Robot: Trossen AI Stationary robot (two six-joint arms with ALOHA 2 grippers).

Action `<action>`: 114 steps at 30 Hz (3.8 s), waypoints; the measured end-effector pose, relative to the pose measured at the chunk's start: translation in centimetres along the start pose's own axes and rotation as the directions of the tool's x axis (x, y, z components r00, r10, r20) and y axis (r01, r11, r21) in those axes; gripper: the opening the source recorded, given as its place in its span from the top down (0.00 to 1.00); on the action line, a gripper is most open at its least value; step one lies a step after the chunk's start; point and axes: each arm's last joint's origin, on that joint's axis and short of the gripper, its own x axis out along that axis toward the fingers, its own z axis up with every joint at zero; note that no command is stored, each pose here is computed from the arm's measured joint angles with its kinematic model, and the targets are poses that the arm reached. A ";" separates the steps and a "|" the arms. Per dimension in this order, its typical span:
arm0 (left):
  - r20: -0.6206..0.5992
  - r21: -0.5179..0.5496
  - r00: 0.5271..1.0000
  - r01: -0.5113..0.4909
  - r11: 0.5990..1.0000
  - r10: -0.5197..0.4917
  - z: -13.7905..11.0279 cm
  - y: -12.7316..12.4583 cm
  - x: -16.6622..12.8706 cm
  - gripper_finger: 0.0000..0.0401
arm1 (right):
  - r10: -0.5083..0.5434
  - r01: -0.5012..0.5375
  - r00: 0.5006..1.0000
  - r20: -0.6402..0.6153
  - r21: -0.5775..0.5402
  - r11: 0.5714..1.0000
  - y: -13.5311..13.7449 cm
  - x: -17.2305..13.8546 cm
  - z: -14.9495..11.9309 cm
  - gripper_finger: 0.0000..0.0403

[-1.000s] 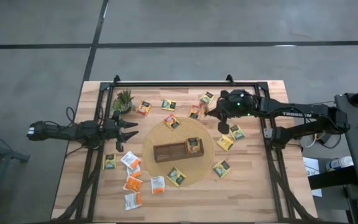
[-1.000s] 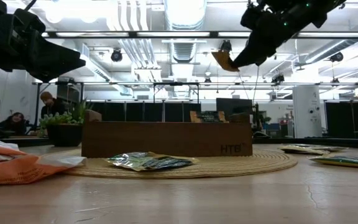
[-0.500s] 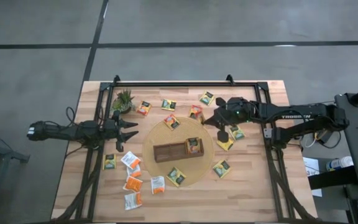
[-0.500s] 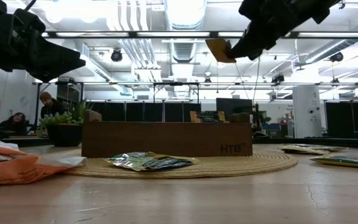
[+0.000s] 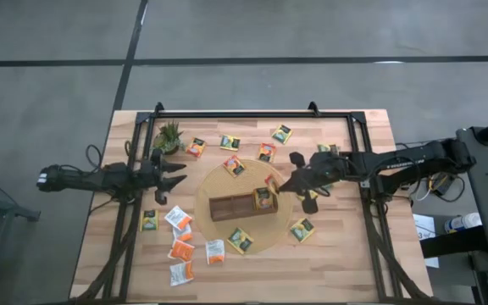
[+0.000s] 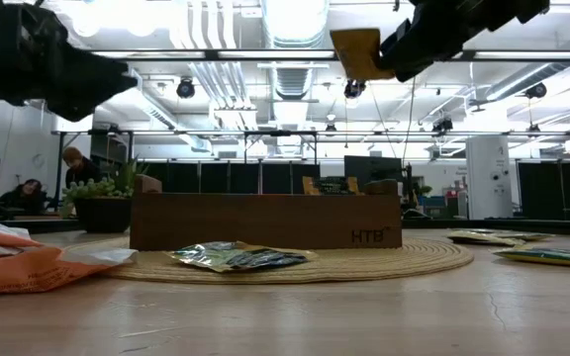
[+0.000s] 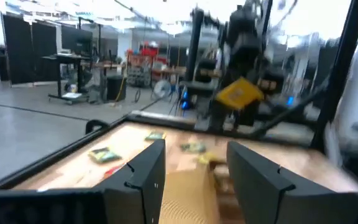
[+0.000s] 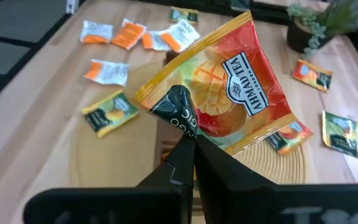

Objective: Pick & Place Tea
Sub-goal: Put the orange tea bag into the right section of the wooden organizer

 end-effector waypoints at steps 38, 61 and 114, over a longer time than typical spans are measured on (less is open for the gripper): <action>-0.184 -0.431 0.967 0.080 0.899 -0.174 1.6 -7.4 12.1 0.59 | -0.476 0.108 0.823 -0.312 -0.736 0.668 11.1 7.5 2.9 0.98; -0.337 -0.366 0.928 0.024 0.930 -0.157 2.9 -11.4 19.3 0.59 | -0.632 0.100 0.713 -0.304 -0.848 0.520 13.8 10.3 4.2 0.98; -0.311 -0.031 0.931 -0.209 0.977 0.190 4.2 -14.8 17.4 1.00 | -0.530 0.426 0.797 -0.289 -0.353 0.833 12.9 5.7 5.8 0.51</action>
